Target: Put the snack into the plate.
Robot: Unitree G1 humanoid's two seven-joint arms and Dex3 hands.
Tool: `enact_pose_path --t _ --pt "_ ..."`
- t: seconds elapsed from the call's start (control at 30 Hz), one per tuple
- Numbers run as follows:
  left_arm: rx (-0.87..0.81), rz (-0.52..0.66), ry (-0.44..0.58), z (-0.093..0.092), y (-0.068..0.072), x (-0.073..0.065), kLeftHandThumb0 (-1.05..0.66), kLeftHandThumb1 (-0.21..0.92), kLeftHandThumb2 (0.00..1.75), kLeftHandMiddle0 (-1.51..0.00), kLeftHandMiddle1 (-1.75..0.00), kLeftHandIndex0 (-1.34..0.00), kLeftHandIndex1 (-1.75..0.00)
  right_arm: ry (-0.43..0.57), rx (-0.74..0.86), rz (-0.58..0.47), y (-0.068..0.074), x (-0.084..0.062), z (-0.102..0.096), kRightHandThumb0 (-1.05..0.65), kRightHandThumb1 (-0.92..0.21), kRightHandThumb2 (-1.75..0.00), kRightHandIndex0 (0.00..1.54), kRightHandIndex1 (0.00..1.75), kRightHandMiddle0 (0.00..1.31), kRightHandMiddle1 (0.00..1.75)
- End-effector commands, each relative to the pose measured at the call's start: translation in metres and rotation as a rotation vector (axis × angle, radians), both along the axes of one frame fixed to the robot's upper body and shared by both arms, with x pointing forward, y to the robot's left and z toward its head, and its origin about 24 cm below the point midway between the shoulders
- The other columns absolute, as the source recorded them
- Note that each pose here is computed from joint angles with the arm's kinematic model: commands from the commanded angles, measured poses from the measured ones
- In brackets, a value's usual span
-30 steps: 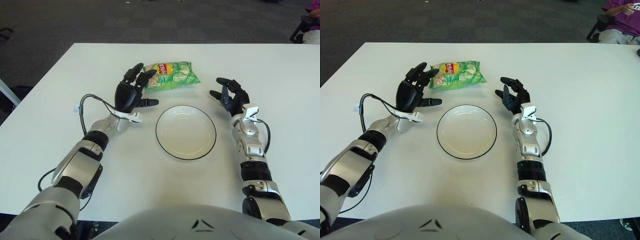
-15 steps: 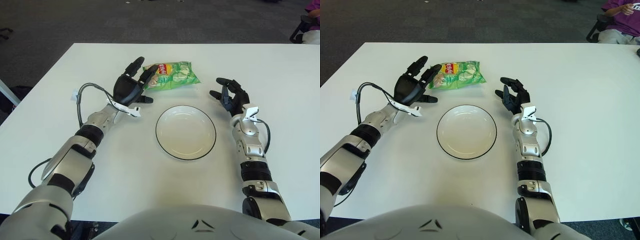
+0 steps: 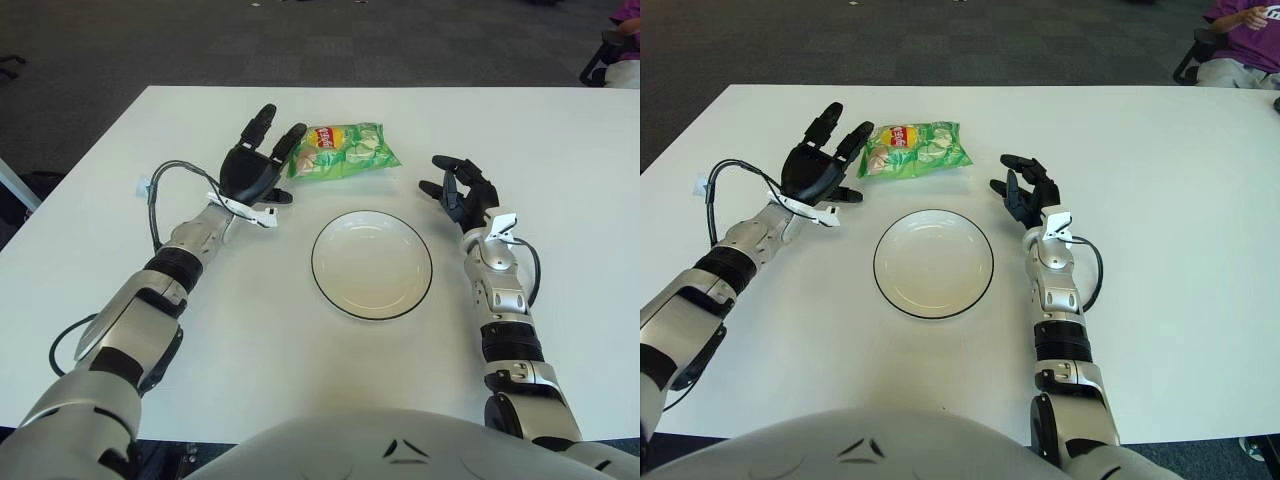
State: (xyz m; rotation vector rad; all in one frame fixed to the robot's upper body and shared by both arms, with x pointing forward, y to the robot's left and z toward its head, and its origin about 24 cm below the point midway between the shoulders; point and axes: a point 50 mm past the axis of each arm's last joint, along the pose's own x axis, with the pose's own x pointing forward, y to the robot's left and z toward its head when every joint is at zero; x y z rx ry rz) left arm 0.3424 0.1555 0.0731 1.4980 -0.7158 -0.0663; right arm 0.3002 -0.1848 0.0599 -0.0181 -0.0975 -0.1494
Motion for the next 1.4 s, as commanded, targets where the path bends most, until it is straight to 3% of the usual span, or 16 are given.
enact_pose_path --t 0.0,0.6,0.8,1.07,1.37 --pt "0.003 0.028 0.01 0.01 0.0 0.007 -0.65 0.74 0.0 0.0 0.0 -0.08 0.0 -0.017 -0.003 -0.004 -0.001 0.0 0.002 -0.41 -0.92 -0.64 0.98 0.02 0.45 0.7" --pt "0.023 0.081 0.014 0.011 0.007 0.016 -0.63 0.75 0.0 0.0 0.0 -0.04 0.0 -0.018 -0.001 -0.005 -0.001 0.0 0.002 -0.41 -0.92 -0.64 0.98 0.02 0.45 0.7" --pt "0.053 0.083 -0.026 0.008 0.004 0.02 -0.63 0.75 0.0 0.0 0.0 -0.03 0.0 -0.02 0.001 -0.007 -0.002 0.0 0.002 -0.41 -0.92 -0.65 0.98 0.02 0.45 0.7" --pt "0.008 0.047 -0.137 -0.003 -0.002 0.014 -0.63 0.76 0.0 0.0 0.0 -0.04 0.0 -0.021 0.004 -0.008 -0.003 0.0 0.002 -0.4 -0.92 -0.65 0.99 0.02 0.45 0.7" --pt "0.018 0.006 -0.157 0.001 -0.01 0.017 -0.64 0.76 0.01 0.0 0.0 -0.1 -0.03 -0.022 0.009 -0.009 -0.004 -0.001 0.003 -0.4 -0.92 -0.66 0.99 0.02 0.45 0.7"
